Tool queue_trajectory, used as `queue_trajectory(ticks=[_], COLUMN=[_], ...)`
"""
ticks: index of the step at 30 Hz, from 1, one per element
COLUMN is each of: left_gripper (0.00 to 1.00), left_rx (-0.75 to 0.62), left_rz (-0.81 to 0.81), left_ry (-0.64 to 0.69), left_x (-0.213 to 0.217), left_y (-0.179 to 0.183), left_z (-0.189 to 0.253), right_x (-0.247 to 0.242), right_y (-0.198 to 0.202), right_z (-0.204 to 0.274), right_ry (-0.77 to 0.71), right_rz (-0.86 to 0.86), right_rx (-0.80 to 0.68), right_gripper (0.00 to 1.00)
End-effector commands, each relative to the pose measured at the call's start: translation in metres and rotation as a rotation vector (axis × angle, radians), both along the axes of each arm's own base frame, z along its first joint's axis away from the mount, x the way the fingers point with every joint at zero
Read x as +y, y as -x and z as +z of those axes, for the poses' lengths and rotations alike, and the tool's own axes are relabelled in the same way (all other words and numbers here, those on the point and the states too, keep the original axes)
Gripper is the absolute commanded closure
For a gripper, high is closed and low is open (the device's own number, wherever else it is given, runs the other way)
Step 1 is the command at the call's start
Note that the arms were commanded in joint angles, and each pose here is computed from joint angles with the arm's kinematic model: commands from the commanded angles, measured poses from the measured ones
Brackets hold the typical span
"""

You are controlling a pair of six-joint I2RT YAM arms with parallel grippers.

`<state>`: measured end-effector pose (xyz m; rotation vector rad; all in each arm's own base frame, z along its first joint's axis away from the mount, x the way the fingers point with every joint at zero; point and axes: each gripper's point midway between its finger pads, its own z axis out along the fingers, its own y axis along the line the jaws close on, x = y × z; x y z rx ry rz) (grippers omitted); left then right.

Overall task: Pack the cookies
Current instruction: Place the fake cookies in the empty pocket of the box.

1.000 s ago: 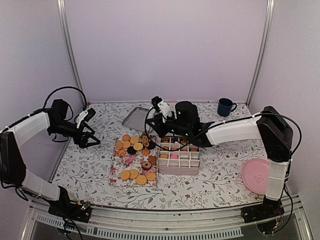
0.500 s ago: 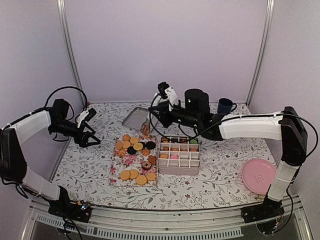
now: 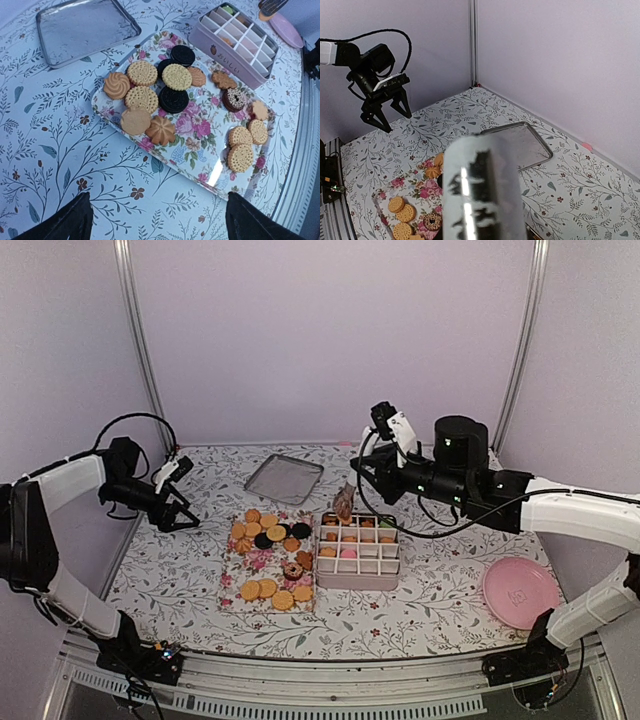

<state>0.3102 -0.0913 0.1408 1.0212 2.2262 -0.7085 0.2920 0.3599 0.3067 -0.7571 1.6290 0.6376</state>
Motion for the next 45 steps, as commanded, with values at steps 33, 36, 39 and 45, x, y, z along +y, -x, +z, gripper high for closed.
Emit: queue_trajectory(ticks=[33,36,39,45], left_gripper=[0.01,0.01,0.01,0.01], left_rx=[0.114,0.118,0.111,0.109], left_rz=[0.002,-0.003,-0.002,-0.005], left_ry=[0.03,0.034,0.033,0.029], left_x=[0.0,-0.001,0.0,-0.001], left_y=[0.001,0.001,0.001,0.003], left_z=[-0.022,-0.02,-0.018,-0.016], right_x=[-0.037,-0.038,-0.039,-0.037], right_y=[0.012,0.012,0.013,0.011], right_z=[-0.059,-0.057,-0.046,-0.017], right_ry=[0.129,0.124,0.108,0.078], right_rz=[-0.067,-0.071,-0.071,-0.063], right_rx=[0.075,0.076,0.062,0.005], right_gripper=[0.84,0.67,0.64,0.67])
